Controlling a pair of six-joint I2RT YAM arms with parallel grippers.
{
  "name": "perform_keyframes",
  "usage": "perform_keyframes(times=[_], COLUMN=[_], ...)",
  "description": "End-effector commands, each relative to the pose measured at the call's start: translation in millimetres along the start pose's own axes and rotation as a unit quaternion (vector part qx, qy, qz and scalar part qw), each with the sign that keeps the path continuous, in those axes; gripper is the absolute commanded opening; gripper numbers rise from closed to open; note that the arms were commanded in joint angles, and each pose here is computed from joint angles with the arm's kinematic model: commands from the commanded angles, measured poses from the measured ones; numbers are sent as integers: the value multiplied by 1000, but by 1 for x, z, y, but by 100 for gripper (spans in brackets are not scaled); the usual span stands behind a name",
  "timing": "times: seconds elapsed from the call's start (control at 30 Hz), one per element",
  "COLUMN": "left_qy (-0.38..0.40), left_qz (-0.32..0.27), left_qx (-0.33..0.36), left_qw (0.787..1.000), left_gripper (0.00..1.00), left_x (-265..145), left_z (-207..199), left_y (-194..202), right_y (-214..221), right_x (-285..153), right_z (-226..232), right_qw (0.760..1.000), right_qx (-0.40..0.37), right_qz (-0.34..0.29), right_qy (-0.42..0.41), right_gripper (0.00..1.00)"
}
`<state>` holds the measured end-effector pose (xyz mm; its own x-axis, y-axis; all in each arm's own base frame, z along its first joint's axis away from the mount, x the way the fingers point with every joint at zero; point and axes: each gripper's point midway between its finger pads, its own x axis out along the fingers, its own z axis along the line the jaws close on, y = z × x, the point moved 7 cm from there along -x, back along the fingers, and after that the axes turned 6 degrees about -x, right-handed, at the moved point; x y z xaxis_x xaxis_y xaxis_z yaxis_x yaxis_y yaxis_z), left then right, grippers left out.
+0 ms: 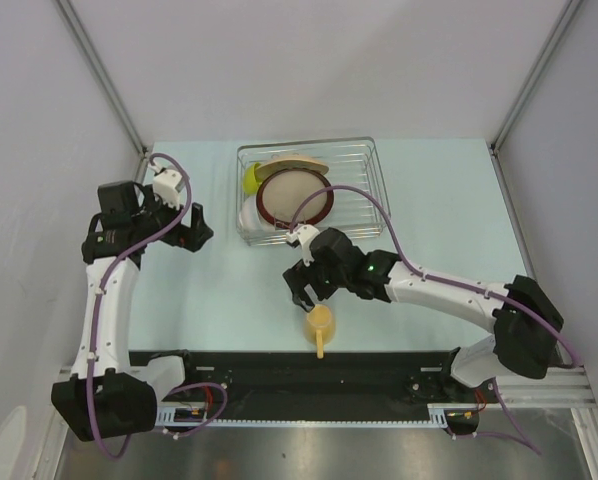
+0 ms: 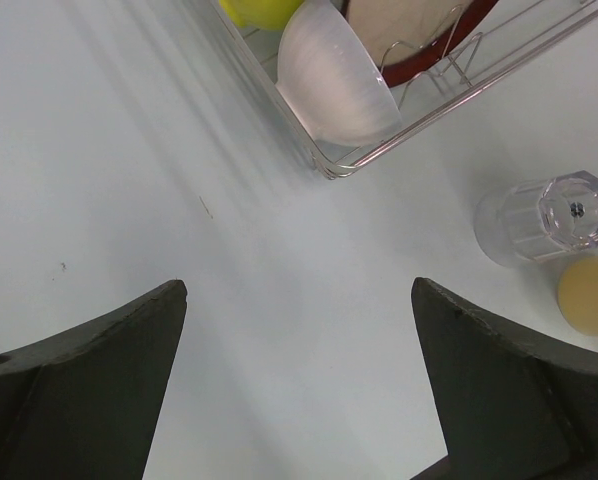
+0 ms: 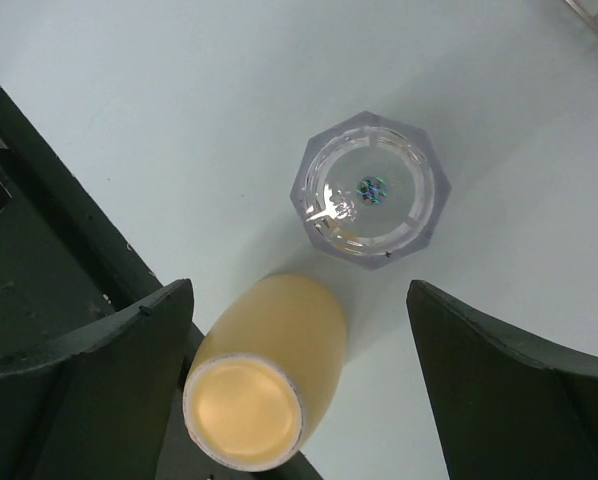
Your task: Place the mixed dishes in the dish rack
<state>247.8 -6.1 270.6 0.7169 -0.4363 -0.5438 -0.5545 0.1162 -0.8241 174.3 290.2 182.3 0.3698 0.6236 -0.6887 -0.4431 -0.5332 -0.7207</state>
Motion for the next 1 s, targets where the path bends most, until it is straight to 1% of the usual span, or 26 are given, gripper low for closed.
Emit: perform_keyframes(times=[0.0,0.13,0.23,0.3,0.37,0.47,0.87,0.97], left_qy=[-7,-5,-3,-1,-1,-3,-3,-5], left_qz=[-7,-7,-5,-6,-7,-8,-6,-8], left_qx=[12,11,10,8,8,11,12,12], left_qw=[1000,1000,1000,1000,1000,1000,1000,1000], left_gripper=[100,100,100,100,100,100,100,100], left_x=[-5,-3,-1,-1,-1,-2,-2,-3], left_z=[1,2,2,2,2,1,2,2], left_y=[0,0,1,1,1,0,0,-1], right_y=[-10,-17,-15,-13,-10,-4,-8,-5], right_x=[13,13,19,24,32,41,63,68], right_z=[6,2,-5,-11,-17,-24,-15,-14], right_qw=[999,999,999,998,997,994,995,996], right_qx=[25,23,12,-1,-6,-15,-7,-5], right_qz=[-22,-35,-27,-20,-14,-5,-28,-25], right_qy=[-13,8,32,58,81,104,92,91], right_gripper=[93,93,93,94,100,100,100,99])
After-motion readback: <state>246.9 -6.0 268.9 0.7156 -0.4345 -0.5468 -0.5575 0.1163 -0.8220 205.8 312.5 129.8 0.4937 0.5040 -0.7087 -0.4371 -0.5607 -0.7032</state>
